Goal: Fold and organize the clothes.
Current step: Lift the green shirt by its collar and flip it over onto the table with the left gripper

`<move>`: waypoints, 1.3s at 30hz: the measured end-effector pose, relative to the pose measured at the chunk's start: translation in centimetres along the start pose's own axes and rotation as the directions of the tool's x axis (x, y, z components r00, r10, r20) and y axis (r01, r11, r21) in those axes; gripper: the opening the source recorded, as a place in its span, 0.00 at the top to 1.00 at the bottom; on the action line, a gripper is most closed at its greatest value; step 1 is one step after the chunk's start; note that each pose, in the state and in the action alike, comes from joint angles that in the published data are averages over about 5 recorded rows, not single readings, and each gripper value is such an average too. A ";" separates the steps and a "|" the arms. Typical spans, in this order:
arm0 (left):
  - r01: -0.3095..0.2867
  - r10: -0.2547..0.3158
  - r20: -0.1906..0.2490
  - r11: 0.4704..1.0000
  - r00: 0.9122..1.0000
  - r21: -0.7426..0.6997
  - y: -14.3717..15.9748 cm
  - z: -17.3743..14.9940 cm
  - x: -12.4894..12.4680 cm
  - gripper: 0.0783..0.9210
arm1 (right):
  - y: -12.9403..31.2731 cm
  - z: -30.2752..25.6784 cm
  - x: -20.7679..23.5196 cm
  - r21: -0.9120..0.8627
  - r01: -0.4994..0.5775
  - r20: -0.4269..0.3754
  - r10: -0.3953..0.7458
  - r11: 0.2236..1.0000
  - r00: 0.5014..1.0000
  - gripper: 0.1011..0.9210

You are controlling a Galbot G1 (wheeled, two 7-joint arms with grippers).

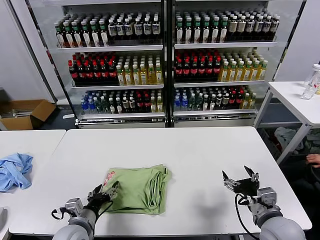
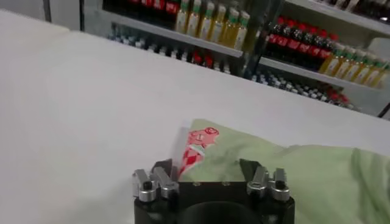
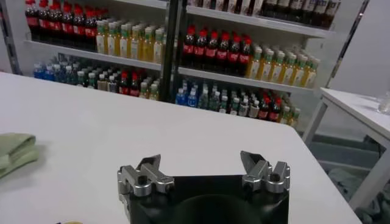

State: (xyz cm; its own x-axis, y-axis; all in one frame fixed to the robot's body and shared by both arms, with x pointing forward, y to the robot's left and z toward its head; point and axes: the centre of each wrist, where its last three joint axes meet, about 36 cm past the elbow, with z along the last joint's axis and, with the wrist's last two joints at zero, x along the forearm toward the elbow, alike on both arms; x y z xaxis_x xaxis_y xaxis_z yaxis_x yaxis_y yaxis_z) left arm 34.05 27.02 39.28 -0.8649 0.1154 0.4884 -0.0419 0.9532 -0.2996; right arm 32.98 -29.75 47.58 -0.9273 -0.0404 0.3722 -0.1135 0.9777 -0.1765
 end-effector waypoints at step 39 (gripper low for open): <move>-0.135 0.064 0.166 0.877 0.984 0.461 11.6 -10.8 5.7 0.98 | -0.5 -1.4 1.4 -0.022 -0.008 0.053 0.009 1.000 0.999 0.12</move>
State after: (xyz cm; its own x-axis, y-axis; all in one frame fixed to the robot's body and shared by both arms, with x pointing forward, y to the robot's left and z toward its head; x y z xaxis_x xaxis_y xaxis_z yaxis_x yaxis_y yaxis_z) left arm 34.08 41.74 47.42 -0.9369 0.1283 0.3252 -0.1506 0.6913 -0.7067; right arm 32.23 -30.04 49.48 -0.9457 -0.0427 0.3221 -0.0987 0.9823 -0.1595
